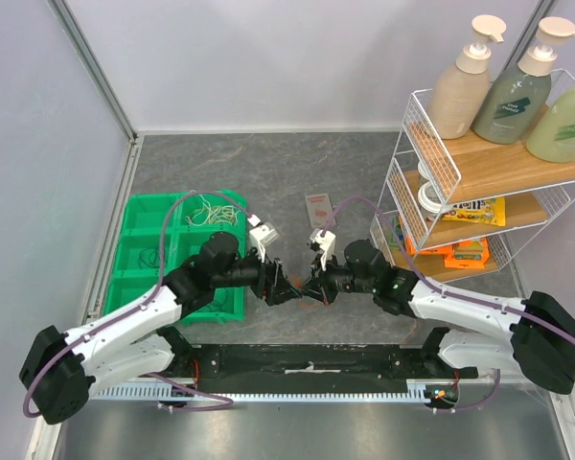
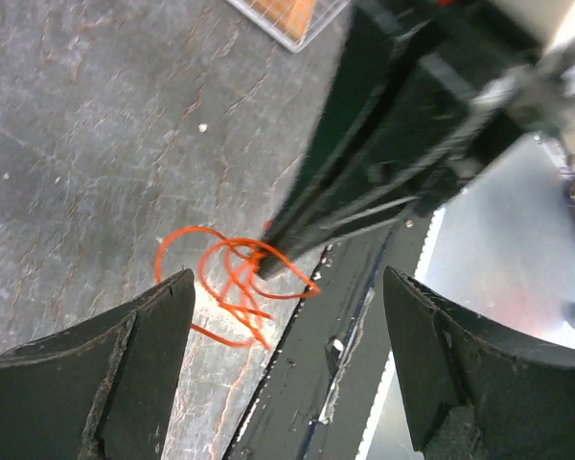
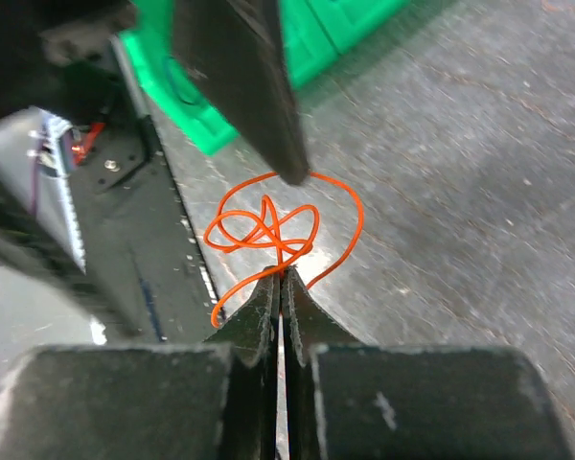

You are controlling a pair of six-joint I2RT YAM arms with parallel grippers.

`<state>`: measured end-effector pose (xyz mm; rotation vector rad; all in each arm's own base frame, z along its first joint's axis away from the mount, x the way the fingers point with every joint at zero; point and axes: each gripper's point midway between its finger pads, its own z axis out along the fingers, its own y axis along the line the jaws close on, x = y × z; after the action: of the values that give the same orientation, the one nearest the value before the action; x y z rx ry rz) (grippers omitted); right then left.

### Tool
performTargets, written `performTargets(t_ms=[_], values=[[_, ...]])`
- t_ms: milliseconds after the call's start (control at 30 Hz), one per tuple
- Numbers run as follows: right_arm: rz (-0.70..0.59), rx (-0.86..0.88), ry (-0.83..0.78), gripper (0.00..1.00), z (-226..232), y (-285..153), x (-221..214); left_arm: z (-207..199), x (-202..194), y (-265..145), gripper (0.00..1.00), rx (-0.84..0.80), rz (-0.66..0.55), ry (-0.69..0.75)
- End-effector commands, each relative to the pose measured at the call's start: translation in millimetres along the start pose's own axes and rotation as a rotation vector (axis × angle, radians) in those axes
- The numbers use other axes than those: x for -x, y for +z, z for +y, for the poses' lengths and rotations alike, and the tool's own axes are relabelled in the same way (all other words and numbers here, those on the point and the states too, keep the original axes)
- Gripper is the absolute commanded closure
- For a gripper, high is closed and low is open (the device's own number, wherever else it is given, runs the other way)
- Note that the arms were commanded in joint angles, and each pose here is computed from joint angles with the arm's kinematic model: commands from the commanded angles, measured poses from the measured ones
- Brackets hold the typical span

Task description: Untangle the cables

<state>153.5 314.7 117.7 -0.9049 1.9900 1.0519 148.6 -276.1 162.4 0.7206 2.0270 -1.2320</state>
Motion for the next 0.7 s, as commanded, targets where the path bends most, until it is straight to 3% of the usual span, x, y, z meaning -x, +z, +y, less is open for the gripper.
performTargets(t_ms=[0,67,133,300,333,367,533,667], values=[[-0.133,0.180,-0.020,0.98,42.0,-11.1,48.8,18.1,-9.4,7.0,0.15,0.105,0.041,0.040],[-0.155,0.201,-0.021,0.99,47.4,-14.8,54.7,21.6,-14.5,8.1,0.18,0.115,0.060,0.037],[-0.172,0.207,-0.026,0.98,50.7,-19.1,60.4,24.5,-13.5,6.5,0.28,0.139,0.055,0.032],[-0.196,0.138,-0.058,0.92,41.7,-25.0,68.0,30.7,-7.7,2.8,0.73,0.205,0.067,0.012],[-0.200,0.109,-0.063,0.89,37.2,-25.1,70.5,33.2,-4.8,1.7,0.91,0.226,0.064,0.015],[-0.202,0.065,-0.072,0.80,29.7,-24.4,72.0,37.3,-2.5,0.5,0.98,0.256,0.060,0.020],[-0.176,-0.387,-0.087,0.20,-48.8,-31.9,80.6,68.4,25.3,-16.2,0.98,0.488,0.001,0.046],[-0.057,-0.646,-0.134,0.09,-94.5,-40.6,70.3,94.5,42.3,-34.7,0.98,0.698,-0.052,-0.048]])
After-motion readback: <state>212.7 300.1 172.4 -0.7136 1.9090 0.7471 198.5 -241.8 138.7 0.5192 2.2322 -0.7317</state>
